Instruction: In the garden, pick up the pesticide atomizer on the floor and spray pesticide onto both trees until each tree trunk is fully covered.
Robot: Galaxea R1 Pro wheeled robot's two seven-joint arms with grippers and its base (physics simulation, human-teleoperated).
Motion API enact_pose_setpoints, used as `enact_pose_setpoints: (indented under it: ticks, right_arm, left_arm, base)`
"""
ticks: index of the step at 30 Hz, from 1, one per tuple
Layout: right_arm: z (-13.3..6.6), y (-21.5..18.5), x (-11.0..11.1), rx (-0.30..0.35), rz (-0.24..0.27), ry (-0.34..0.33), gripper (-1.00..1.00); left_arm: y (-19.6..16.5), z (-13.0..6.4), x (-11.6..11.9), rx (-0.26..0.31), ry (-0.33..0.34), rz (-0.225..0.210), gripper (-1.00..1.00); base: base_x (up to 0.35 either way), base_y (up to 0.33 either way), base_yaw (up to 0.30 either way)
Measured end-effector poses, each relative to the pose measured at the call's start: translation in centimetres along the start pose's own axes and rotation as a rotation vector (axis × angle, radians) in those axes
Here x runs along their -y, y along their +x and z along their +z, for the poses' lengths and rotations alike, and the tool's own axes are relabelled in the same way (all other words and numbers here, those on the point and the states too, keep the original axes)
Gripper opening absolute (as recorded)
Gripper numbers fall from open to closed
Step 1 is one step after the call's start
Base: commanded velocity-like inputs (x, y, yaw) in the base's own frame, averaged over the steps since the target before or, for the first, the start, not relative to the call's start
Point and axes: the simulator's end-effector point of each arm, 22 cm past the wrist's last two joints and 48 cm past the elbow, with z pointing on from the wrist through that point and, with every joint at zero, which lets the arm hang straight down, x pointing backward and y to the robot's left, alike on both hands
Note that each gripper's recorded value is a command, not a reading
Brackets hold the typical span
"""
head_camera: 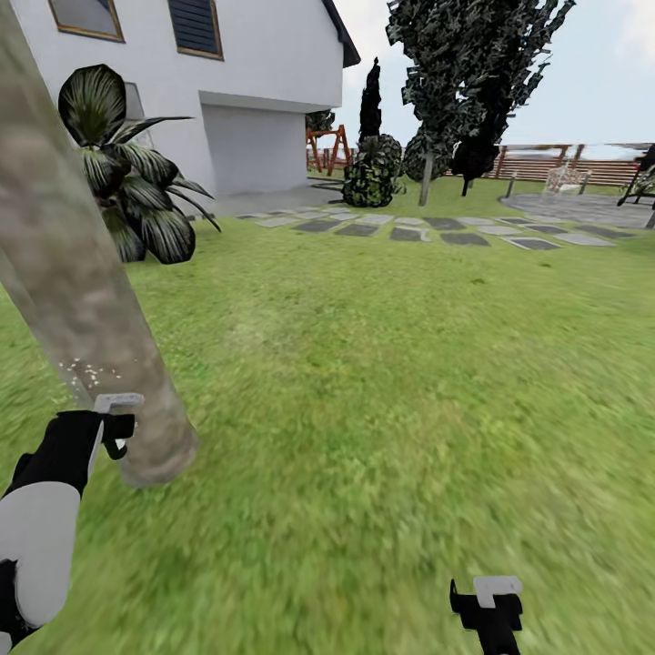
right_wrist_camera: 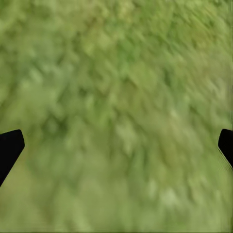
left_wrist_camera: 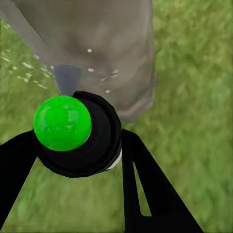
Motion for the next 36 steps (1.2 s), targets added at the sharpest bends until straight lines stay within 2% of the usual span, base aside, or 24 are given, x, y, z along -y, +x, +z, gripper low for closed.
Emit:
enact_pose_setpoints:
  ticks: [5, 13, 21, 30, 36]
  right_arm:
    - [0.0, 0.0, 0.0, 0.000, 0.000, 0.000, 1.00]
    - [0.0, 0.0, 0.0, 0.000, 0.000, 0.000, 1.00]
    - [0.0, 0.0, 0.0, 0.000, 0.000, 0.000, 1.00]
    - [0.0, 0.0, 0.0, 0.000, 0.000, 0.000, 1.00]
    - [0.0, 0.0, 0.0, 0.000, 0.000, 0.000, 1.00]
  left_arm:
    - [2.7, 0.4, -0.8, -0.029, -0.014, 0.004, -1.00]
    - [3.1, 0.4, -0.7, -0.033, -0.014, 0.006, -1.00]
    - [2.8, 0.4, -0.2, -0.021, -0.009, 0.007, -1.00]
    - [2.8, 0.4, -0.6, -0.022, -0.023, 0.008, -1.00]
    - [2.8, 0.4, -0.4, -0.021, -0.021, 0.008, -1.00]
  base:
    - [0.008, -0.013, 0.209]
    - [0.029, -0.029, 0.208]
    - [0.149, -0.225, 0.005]
    - [0.015, -0.271, 0.007]
    - [0.054, -0.273, 0.236]
